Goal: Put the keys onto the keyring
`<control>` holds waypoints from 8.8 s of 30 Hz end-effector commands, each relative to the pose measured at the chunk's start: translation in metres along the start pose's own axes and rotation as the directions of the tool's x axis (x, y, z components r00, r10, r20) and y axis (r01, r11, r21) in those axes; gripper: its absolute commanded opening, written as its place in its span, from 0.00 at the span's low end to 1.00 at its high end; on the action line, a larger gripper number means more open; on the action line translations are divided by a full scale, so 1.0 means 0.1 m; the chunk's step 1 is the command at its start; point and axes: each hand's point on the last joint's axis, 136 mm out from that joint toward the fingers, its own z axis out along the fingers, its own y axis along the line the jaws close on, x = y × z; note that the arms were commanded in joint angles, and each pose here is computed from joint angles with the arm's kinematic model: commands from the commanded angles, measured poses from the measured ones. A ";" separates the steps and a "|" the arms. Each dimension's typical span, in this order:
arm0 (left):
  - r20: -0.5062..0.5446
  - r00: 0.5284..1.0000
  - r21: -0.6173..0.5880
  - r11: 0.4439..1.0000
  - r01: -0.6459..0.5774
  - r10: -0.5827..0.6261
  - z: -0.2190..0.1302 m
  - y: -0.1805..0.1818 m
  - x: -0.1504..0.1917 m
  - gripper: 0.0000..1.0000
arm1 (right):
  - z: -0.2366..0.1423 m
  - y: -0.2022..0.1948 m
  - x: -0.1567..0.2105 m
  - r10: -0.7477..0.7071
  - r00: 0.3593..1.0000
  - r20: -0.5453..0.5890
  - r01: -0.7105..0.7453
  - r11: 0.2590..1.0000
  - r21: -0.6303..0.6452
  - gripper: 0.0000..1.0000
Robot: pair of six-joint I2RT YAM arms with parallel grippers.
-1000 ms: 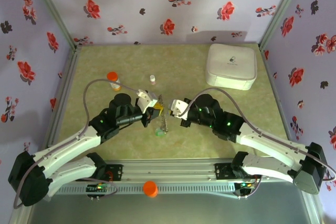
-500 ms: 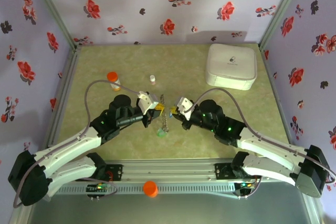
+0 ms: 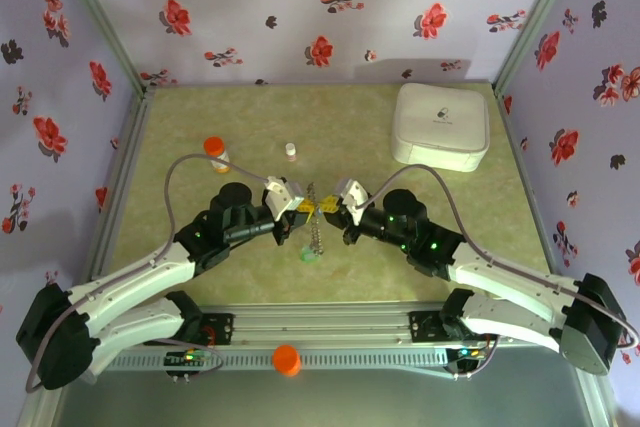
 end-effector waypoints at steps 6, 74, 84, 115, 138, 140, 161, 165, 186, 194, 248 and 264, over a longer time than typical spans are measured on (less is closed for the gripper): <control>0.053 0.998 -0.005 1.000 -0.028 0.028 0.01 0.00 -0.15 0.00 | -0.02 -0.01 0.07 0.006 1.000 -0.015 -0.006 1.000 0.008 0.00; 0.132 0.946 -0.179 0.946 -0.270 0.295 -0.10 0.08 -0.41 0.00 | 0.10 -0.26 0.42 0.316 0.941 -0.121 -0.291 0.939 0.183 0.00; 0.152 0.940 -0.168 0.945 -0.282 0.307 -0.13 0.02 -0.41 0.00 | 0.08 -0.20 0.46 0.350 0.924 -0.152 -0.332 0.934 0.132 0.20; 0.197 0.941 -0.210 0.949 -0.234 0.275 0.07 0.18 -0.33 0.00 | -0.24 -0.31 -0.01 0.683 0.712 -0.163 -0.650 0.729 0.213 0.34; 0.215 0.946 -0.192 0.960 -0.203 0.243 0.10 0.16 -0.34 0.00 | 0.04 -0.33 -0.08 0.770 0.609 -0.189 -0.756 0.636 0.155 0.13; 0.222 0.945 -0.189 0.961 -0.201 0.242 0.09 0.15 -0.36 0.00 | 0.03 -0.36 -0.04 0.774 0.605 -0.187 -0.755 0.632 0.176 0.07; 0.319 0.916 -0.129 0.969 -0.212 0.243 -0.01 -0.01 -0.57 0.00 | 0.06 -0.38 0.29 0.816 0.505 -0.281 -0.805 0.562 0.188 0.04; 0.300 0.925 -0.128 0.971 -0.204 0.234 0.03 0.01 -0.49 0.00 | -0.08 -0.51 0.25 0.797 0.553 -0.243 -0.772 0.600 0.212 0.15; 0.330 0.942 0.004 0.997 -0.073 0.068 0.11 0.15 -0.41 0.00 | -0.27 -0.58 0.06 -0.010 0.984 -0.176 0.016 0.999 0.034 0.37; 0.315 0.943 0.018 0.994 0.105 -0.105 0.16 0.31 -0.37 0.00 | -0.32 -0.55 0.20 -0.160 0.953 -0.256 0.188 0.978 0.088 0.39; 0.276 0.948 0.033 0.987 0.156 -0.158 0.19 0.18 -0.38 0.00 | 0.10 -0.37 0.23 -0.323 0.927 -0.192 0.339 0.939 0.056 0.08; 0.306 0.943 0.053 0.992 0.119 -0.129 0.14 0.12 -0.49 0.00 | 0.07 -0.02 0.32 -0.287 0.940 -0.184 0.268 0.956 -0.118 0.00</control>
